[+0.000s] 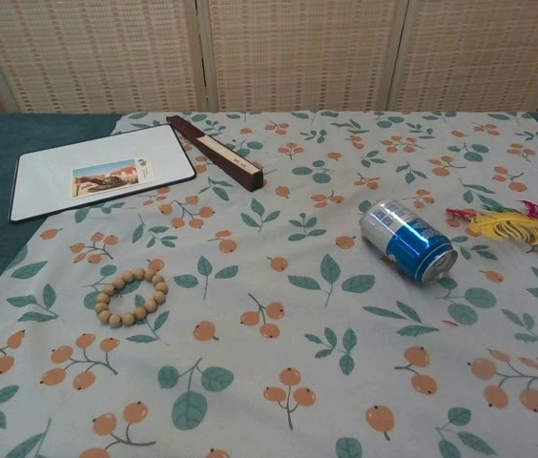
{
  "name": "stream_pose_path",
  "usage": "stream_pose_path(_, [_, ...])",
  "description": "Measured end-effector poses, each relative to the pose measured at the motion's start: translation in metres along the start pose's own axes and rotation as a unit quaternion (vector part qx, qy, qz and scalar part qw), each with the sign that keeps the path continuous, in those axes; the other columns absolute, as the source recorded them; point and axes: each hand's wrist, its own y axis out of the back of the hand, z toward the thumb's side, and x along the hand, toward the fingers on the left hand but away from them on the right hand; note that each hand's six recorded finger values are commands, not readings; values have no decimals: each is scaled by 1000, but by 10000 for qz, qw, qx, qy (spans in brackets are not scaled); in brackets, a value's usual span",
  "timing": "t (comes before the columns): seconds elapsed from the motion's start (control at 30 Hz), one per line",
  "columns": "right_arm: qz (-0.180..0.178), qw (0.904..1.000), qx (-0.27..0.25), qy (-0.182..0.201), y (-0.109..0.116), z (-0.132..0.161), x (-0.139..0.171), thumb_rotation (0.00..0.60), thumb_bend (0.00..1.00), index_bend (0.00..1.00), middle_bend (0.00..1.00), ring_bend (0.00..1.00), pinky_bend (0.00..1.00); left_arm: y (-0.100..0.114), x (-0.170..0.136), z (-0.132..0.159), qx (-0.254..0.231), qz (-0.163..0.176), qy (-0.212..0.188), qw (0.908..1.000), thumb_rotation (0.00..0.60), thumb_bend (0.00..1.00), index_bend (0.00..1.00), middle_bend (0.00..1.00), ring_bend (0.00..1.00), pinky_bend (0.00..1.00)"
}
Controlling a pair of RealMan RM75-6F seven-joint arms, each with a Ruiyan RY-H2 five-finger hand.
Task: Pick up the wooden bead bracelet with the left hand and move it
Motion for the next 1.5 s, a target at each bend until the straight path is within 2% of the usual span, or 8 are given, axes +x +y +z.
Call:
stream_pose_path(0.17, [6,10000,-19,29,-1,2,-1,423,152,0,0,0,0,-6,0,14,-483,-148,-249,9984,600,506,135,229,14,0])
stream_pose_path(0.27, [42,10000,-11,41,-3,3,-1,423,151,0,0,0,0,-18,5,35,-738,-377,-551,9950,600,498,170,266,22,0])
stream_pose_path(0.37, [87,9999,-7,60,-5,4,-2,422,152,0,0,0,0,-35,14,53,-693,-673,-722,9927,600,484,198,264,21,0])
stream_pose_path(0.6, [130,9999,-41,51,-6,3,-3,423,151,0,0,0,0,-74,39,92,-382,-1291,-851,9872,600,485,221,239,21,0])
stream_pose_path(0.8, [160,9999,-48,45,-6,1,-4,424,152,0,0,0,0,-99,60,110,161,-1494,-851,9850,600,483,221,250,21,0])
stream_pose_path(1.0, [120,9999,-75,28,-3,0,-3,422,151,0,0,0,0,-118,71,113,658,-1605,-813,9815,600,483,264,261,22,0])
stream_pose_path(1.13, [142,9999,-77,27,-3,-1,-3,422,151,0,0,0,0,-128,73,111,794,-1689,-764,9795,600,484,313,284,32,0])
stream_pose_path(1.5, [163,9998,-85,51,-3,1,-2,423,152,0,0,0,0,-144,81,100,1414,-1685,-631,9735,600,483,415,433,106,0])
